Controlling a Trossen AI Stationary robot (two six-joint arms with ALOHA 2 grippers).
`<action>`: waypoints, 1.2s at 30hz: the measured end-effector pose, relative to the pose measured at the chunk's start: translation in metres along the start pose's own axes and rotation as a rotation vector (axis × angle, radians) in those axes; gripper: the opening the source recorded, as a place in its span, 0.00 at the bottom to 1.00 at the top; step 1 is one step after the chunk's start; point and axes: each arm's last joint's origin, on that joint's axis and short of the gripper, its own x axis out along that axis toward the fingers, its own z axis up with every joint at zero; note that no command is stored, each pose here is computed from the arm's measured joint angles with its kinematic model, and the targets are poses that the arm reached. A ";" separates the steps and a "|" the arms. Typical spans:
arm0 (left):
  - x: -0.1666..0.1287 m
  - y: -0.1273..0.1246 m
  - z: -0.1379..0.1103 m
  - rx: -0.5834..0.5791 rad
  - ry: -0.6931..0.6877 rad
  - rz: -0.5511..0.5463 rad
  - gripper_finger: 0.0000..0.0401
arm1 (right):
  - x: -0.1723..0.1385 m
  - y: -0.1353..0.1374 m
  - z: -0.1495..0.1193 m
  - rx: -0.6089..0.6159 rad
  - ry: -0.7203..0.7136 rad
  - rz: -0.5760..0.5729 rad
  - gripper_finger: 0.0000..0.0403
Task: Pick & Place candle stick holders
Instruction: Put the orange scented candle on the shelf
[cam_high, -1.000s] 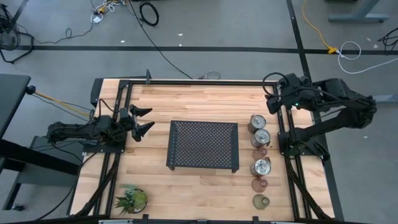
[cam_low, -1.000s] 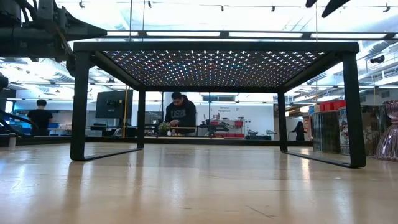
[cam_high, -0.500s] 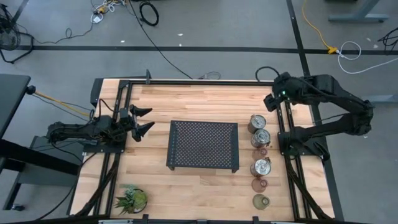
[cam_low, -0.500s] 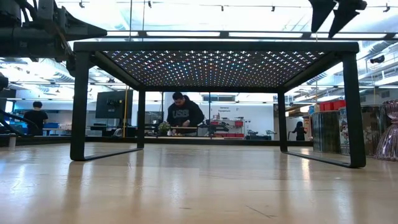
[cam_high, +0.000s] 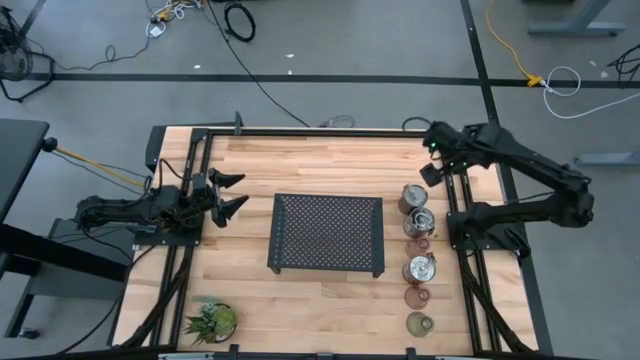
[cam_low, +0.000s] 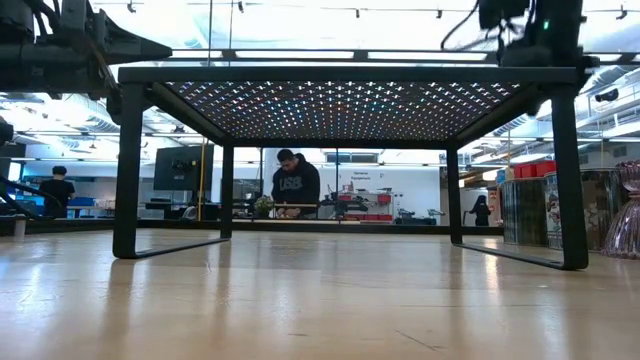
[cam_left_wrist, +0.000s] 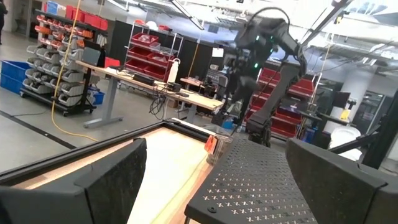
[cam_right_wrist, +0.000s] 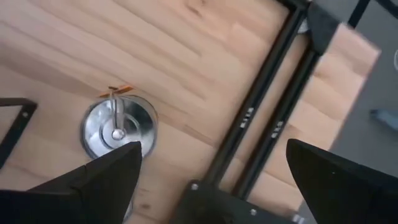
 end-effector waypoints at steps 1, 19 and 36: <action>0.000 0.000 0.000 0.000 0.000 0.000 0.96 | 0.008 0.002 0.000 0.025 0.006 0.004 0.99; 0.000 0.000 0.000 -0.054 -0.001 -0.001 0.96 | 0.076 0.024 -0.014 0.082 0.113 0.174 0.99; 0.000 0.000 0.000 -0.051 0.000 0.000 0.96 | 0.076 0.031 -0.006 0.128 0.056 0.285 0.99</action>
